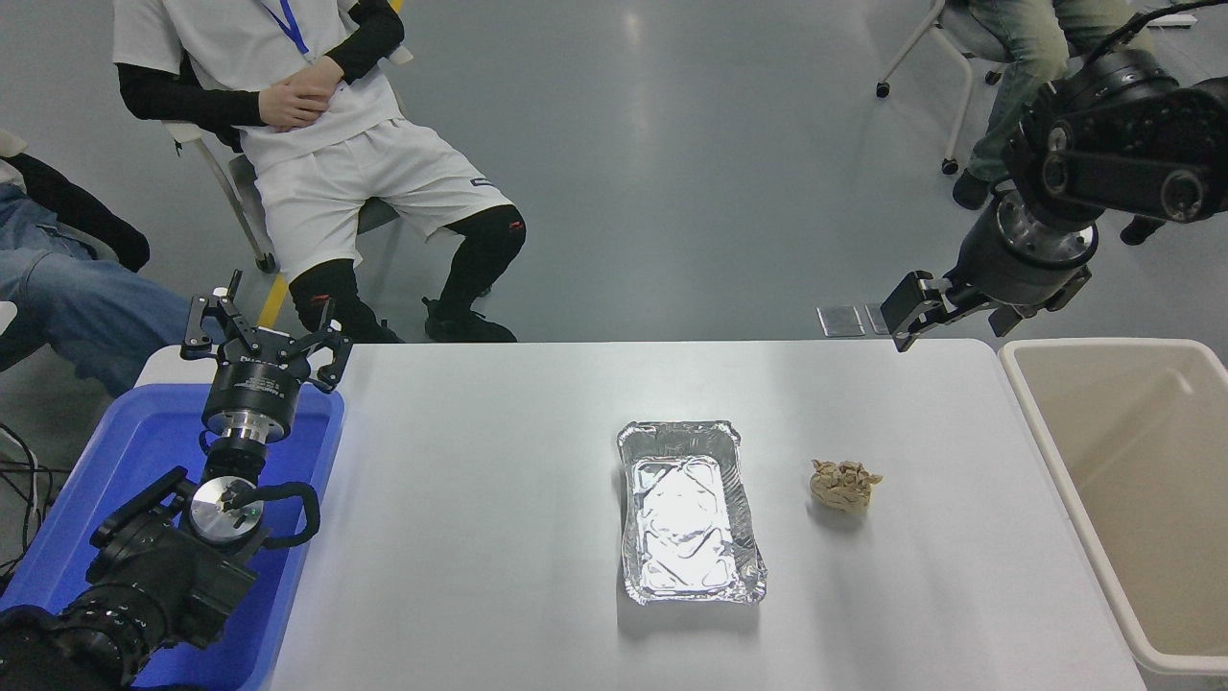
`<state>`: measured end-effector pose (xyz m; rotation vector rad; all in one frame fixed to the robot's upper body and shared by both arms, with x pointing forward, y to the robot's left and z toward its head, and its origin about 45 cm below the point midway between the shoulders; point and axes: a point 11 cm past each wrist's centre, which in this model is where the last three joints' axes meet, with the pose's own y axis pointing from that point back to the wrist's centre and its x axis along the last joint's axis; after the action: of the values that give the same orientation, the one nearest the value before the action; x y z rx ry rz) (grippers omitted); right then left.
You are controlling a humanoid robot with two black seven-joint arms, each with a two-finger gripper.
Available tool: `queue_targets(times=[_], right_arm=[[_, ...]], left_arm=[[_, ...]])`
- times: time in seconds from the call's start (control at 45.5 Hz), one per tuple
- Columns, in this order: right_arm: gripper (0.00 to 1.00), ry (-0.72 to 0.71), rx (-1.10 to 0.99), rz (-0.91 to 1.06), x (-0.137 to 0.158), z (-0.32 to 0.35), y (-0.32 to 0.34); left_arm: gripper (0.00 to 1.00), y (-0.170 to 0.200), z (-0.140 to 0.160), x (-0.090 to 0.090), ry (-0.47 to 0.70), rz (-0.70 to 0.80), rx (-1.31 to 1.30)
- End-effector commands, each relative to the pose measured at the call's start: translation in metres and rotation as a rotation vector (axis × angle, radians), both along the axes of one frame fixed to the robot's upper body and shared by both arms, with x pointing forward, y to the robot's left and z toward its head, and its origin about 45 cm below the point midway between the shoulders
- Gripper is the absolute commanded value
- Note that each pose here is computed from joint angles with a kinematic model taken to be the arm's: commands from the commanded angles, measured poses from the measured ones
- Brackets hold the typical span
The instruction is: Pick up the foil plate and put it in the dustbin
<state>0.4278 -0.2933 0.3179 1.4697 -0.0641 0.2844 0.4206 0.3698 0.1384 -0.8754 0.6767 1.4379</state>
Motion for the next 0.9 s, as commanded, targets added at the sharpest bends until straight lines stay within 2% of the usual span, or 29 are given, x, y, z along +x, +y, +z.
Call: queue_targets(times=[0.0,0.879], right_arm=[[1.0,0.003,0.001,-0.003,-0.0005,-0.0018,-0.0014],[1.0,0.003,0.0,0.006,0.0,-0.0018,0.003]], left_arm=[[0.99,0.0001,0.0005,0.0005,0.0,0.002,0.001],[0.99,0.0,-0.0001,0.0,0.001,0.001,0.0]])
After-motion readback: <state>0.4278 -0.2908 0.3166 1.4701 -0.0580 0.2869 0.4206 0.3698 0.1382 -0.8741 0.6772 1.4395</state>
